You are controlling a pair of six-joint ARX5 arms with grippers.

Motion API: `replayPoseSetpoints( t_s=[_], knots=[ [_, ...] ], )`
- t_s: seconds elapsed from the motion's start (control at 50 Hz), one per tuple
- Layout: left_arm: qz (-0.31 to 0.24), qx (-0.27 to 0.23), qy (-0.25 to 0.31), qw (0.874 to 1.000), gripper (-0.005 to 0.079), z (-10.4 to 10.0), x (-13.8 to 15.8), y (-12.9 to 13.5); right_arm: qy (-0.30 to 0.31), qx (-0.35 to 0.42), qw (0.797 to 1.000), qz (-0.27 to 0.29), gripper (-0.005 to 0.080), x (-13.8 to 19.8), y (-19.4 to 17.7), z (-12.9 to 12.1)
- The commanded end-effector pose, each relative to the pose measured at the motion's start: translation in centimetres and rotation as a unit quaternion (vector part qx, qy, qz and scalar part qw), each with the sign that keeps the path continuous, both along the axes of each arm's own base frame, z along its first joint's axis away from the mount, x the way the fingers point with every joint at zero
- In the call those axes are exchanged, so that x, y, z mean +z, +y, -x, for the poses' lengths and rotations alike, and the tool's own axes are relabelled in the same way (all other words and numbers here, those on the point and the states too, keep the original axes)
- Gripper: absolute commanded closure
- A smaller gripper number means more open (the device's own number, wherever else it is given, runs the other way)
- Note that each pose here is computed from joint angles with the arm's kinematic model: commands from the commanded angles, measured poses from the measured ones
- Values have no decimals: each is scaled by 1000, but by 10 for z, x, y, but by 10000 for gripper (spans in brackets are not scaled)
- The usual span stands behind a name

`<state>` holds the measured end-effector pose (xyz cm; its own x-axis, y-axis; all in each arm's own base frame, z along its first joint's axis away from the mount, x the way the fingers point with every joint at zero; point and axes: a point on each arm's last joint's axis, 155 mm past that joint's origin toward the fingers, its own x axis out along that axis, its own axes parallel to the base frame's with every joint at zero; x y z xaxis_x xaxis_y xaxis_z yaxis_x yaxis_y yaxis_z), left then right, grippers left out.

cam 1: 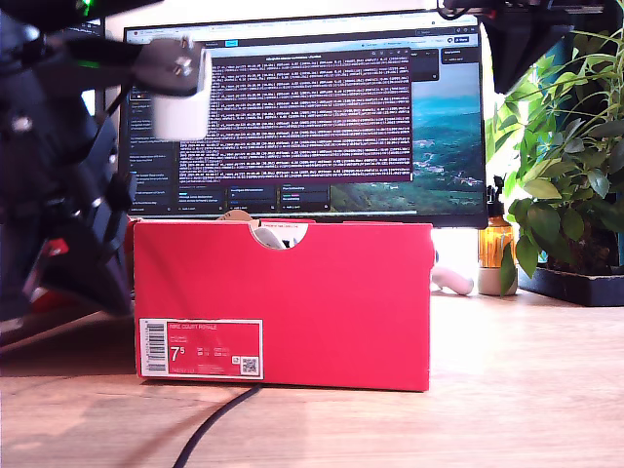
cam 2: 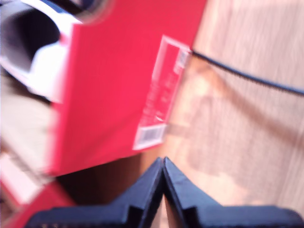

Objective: Pack the blue shoes by picking the first shoe and placing it inside the red shoebox, left side, then picking and rotating the second shoe and placing it in the shoebox

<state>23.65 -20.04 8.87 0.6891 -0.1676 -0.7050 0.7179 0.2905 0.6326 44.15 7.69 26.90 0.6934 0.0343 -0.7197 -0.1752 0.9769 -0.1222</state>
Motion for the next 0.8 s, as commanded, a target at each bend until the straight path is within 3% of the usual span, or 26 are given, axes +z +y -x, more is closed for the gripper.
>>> replayPoseSetpoints(
  t_s=[0.0,0.14,0.3,0.52,0.78],
  knots=[
    [31,12,-26,999,761,-4,22,2,-19,-5,1000,-6,764,10,-7,18],
    [68,35,-49,996,761,-13,45,14,-65,-5,998,-14,764,14,-12,36],
    [136,65,-38,988,761,-29,59,30,-86,1,996,-17,764,3,-16,61],
    [241,134,-31,961,761,-66,74,68,-109,4,994,-18,764,-22,-22,88],
    [297,175,-31,938,761,-78,85,101,-139,-6,990,-34,764,-43,-29,116]
  ],
)
